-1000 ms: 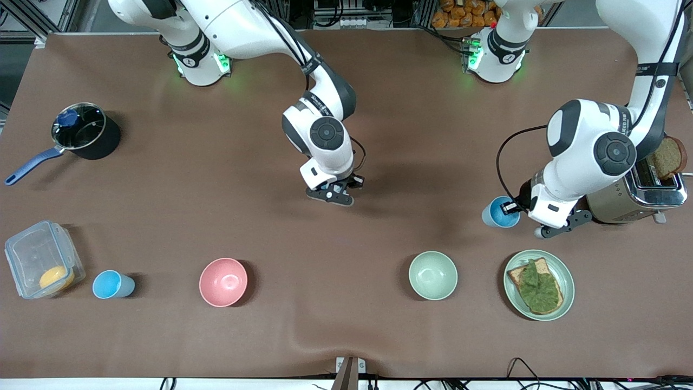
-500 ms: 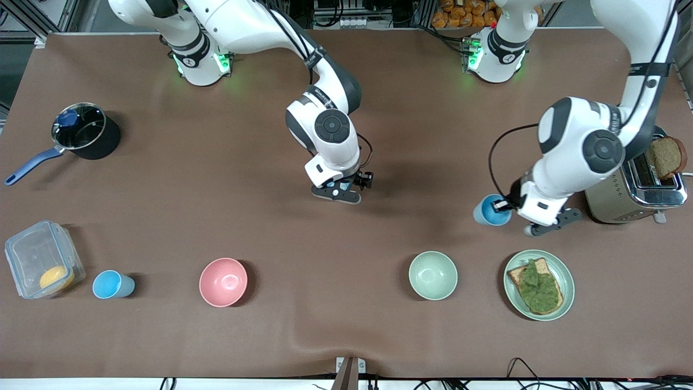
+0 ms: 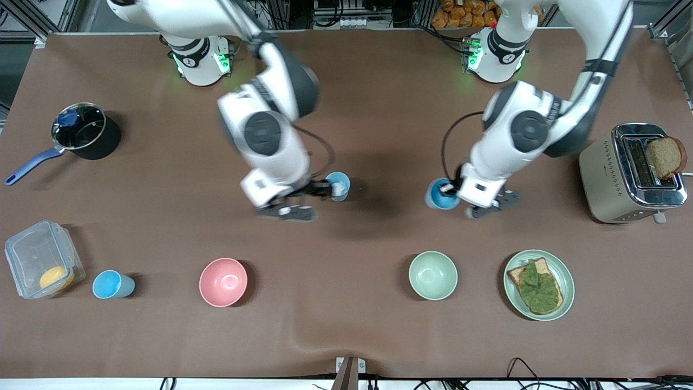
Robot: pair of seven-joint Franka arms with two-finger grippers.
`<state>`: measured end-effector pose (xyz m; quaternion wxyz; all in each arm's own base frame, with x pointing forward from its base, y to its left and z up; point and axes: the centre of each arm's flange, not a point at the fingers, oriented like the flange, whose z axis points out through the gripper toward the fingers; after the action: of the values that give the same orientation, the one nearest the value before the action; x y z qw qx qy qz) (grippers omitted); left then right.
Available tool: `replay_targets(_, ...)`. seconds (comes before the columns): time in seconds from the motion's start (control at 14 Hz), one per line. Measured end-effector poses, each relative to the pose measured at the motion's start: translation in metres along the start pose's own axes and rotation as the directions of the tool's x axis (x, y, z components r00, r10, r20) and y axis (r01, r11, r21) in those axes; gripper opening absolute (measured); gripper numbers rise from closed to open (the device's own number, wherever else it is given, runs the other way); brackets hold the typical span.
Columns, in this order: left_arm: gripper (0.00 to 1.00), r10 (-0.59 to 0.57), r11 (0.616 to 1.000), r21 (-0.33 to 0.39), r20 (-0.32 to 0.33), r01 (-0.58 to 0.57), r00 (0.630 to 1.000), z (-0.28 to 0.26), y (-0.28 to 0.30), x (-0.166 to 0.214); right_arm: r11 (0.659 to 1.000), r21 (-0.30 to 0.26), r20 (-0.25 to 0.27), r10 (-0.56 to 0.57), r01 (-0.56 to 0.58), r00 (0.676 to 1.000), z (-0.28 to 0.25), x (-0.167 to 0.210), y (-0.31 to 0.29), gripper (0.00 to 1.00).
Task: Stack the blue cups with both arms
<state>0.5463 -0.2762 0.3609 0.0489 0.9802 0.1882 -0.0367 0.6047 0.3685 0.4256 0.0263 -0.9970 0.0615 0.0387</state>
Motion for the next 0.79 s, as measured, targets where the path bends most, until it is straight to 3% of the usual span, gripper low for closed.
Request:
replay_targets(0.43,0.03,-0.049,0.998,-0.027,0.023,0.050,0.999,0.024,0.109,-0.078,0.989,0.000,0.084,-0.147,0.148,0.985,-0.076,0.052,0.169,1.00)
replay_targets(0.64,0.03,-0.094,0.995,-0.024,-0.018,0.094,0.995,0.051,0.162,-0.107,0.983,0.020,0.115,-0.186,0.185,0.976,-0.127,0.047,0.247,1.00)
replay_targets(0.79,0.03,-0.105,0.994,-0.009,-0.040,0.105,0.994,0.075,0.187,-0.130,0.983,0.030,0.095,-0.182,0.179,0.979,-0.165,0.032,0.281,1.00)
